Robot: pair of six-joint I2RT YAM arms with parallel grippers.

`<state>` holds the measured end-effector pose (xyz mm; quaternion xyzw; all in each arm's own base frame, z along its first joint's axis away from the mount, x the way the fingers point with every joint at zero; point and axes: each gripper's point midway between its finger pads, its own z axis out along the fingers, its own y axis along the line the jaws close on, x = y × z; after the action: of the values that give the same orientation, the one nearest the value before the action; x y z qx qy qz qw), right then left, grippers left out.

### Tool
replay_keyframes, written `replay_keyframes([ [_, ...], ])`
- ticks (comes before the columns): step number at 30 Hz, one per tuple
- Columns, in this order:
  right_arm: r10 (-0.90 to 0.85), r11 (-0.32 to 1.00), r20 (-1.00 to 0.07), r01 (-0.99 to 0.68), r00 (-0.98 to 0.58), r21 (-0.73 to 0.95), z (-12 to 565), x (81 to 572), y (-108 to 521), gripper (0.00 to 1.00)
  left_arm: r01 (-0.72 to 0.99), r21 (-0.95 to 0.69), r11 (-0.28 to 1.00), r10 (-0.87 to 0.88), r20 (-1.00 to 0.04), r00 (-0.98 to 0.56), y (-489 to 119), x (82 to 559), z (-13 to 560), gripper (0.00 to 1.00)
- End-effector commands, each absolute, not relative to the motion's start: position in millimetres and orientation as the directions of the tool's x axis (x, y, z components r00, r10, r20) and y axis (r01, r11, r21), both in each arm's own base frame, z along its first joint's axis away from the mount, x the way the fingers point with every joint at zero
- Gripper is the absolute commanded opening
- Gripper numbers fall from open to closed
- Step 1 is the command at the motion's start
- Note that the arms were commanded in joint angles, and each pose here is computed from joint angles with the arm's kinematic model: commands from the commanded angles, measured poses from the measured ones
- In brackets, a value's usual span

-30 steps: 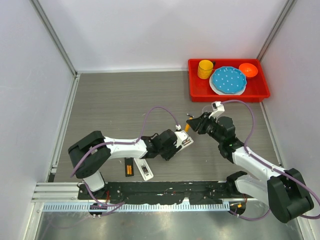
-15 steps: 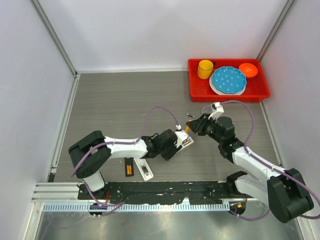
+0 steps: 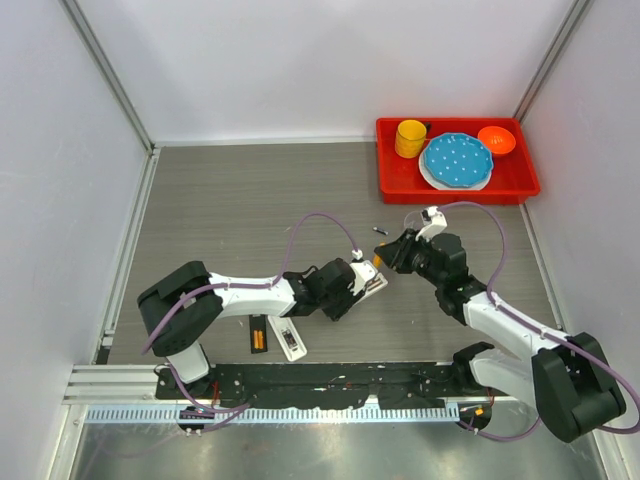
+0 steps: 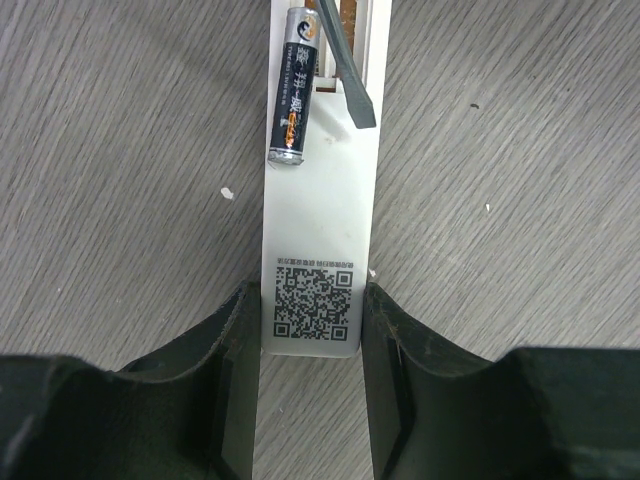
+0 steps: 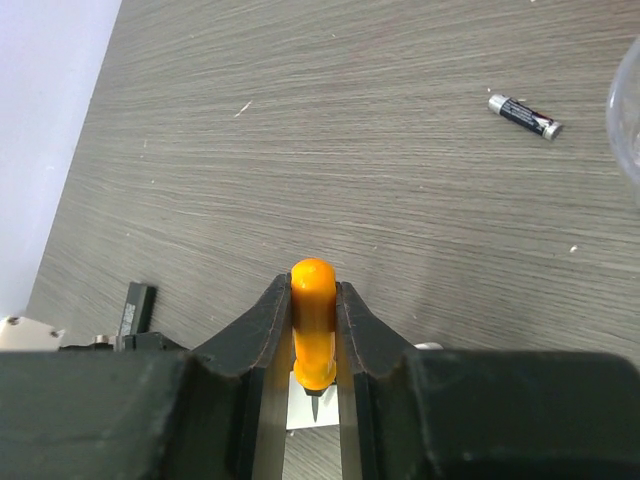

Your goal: Unload the batteries from the remote control

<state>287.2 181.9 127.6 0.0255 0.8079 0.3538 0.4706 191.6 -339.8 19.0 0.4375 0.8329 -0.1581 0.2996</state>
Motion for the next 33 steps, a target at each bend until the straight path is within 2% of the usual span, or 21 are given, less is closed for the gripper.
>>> replay_keyframes([
  [1,0.383,0.753,-0.758,-0.298,-0.528,0.587,133.5,298.0,183.1,0.01,0.829,0.003,0.559,0.703,-0.531,-0.473,-320.2,177.3,-11.8,0.0],
  [10,0.427,0.712,-0.736,-0.307,-0.525,0.632,138.8,307.9,192.9,0.01,0.831,-0.004,0.556,0.706,-0.526,-0.474,-320.6,175.3,-12.3,0.0],
  [33,0.506,0.776,-0.748,-0.152,-0.43,0.612,135.1,328.0,164.2,0.01,0.833,-0.011,0.553,0.699,-0.537,-0.471,-321.7,174.6,-9.5,0.0],
])
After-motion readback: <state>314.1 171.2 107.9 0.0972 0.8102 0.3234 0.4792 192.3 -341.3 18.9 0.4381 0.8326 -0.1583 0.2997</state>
